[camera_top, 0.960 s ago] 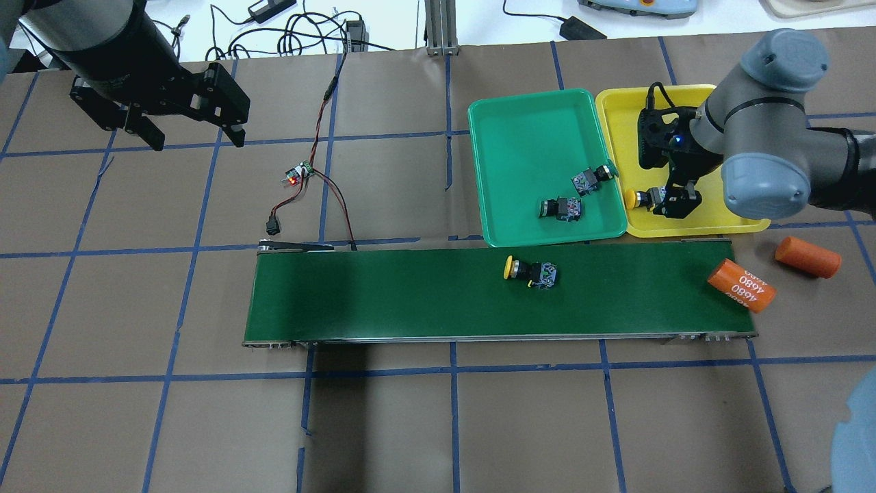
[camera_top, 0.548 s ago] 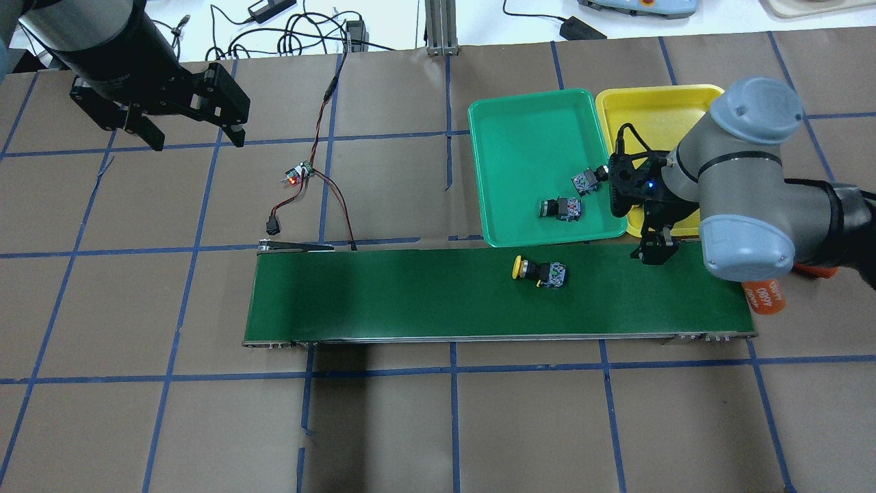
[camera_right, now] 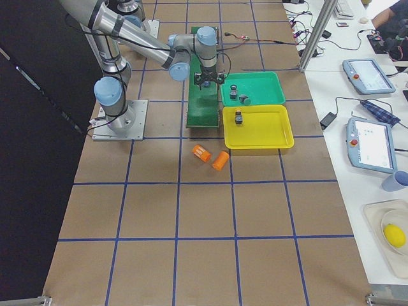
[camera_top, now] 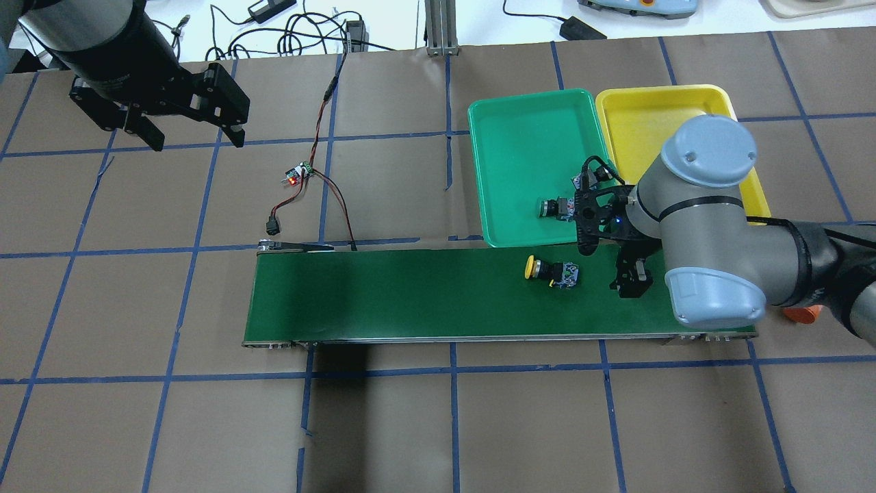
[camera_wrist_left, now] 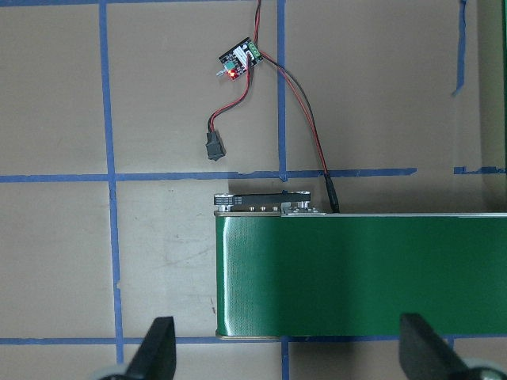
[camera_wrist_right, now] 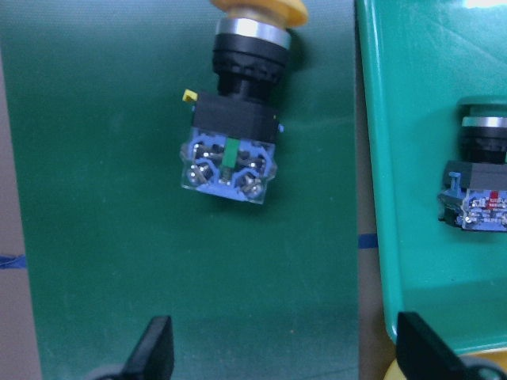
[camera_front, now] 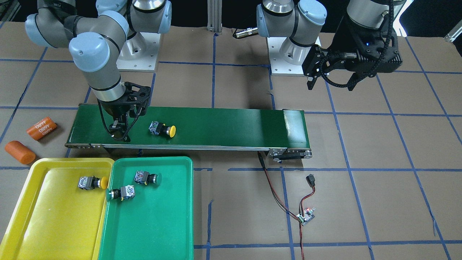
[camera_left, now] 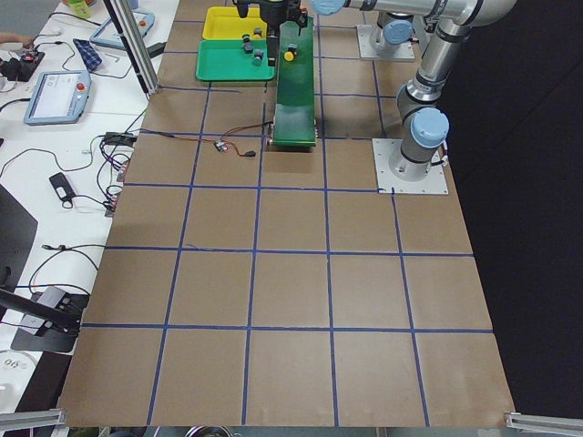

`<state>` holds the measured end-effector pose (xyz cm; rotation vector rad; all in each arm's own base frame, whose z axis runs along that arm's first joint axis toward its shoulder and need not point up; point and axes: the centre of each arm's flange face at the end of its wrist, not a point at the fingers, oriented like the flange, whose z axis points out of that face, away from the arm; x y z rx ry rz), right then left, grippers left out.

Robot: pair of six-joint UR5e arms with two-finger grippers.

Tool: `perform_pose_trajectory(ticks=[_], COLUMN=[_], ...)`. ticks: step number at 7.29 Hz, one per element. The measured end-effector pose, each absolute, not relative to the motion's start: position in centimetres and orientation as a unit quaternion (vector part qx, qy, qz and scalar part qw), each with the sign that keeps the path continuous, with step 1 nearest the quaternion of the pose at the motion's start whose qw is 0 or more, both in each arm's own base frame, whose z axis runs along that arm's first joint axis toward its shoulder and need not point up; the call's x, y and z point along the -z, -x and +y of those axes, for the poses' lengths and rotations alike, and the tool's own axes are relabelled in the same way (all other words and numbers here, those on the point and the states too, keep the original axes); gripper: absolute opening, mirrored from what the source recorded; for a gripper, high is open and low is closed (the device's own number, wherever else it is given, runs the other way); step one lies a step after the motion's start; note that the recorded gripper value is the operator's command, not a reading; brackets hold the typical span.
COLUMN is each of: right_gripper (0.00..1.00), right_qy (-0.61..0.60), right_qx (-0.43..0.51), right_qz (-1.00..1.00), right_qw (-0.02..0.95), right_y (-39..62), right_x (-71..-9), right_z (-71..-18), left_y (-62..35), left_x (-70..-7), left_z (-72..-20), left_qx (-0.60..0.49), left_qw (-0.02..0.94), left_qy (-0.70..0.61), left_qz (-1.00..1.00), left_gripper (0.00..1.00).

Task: Sort buttons by color to trays
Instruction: 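Return the right gripper to the belt and grasp another yellow button, then carry the yellow button into the yellow tray with the right gripper and release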

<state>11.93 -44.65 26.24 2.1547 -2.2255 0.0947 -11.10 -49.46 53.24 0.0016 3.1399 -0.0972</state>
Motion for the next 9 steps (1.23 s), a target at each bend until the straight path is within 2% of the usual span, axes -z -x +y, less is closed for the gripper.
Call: perform_pose_trajectory(ticks=[7,8,9], right_gripper=[0.98,0.91,0.71], right_qy=[-0.7,-0.7,-0.697], right_qx=[-0.021,-0.021,-0.022], right_qz=[-0.714,-0.714,-0.716], right_qw=[0.013,0.012,0.01], right_y=[-12.4,-12.4,-12.5], right_x=[-25.0,-24.9,-24.8], right_z=[-43.8,-43.7,-43.6], left_y=[11.1,11.1,11.1], left_x=[-53.2,-53.2,-53.2], left_z=[-49.5,-49.5,-49.5], left_qx=[0.031,0.031,0.031], left_qw=[0.0,0.0,0.0], left_qy=[0.0,0.0,0.0], left_qz=[1.0,1.0,1.0], left_gripper=[1.0,1.0,1.0])
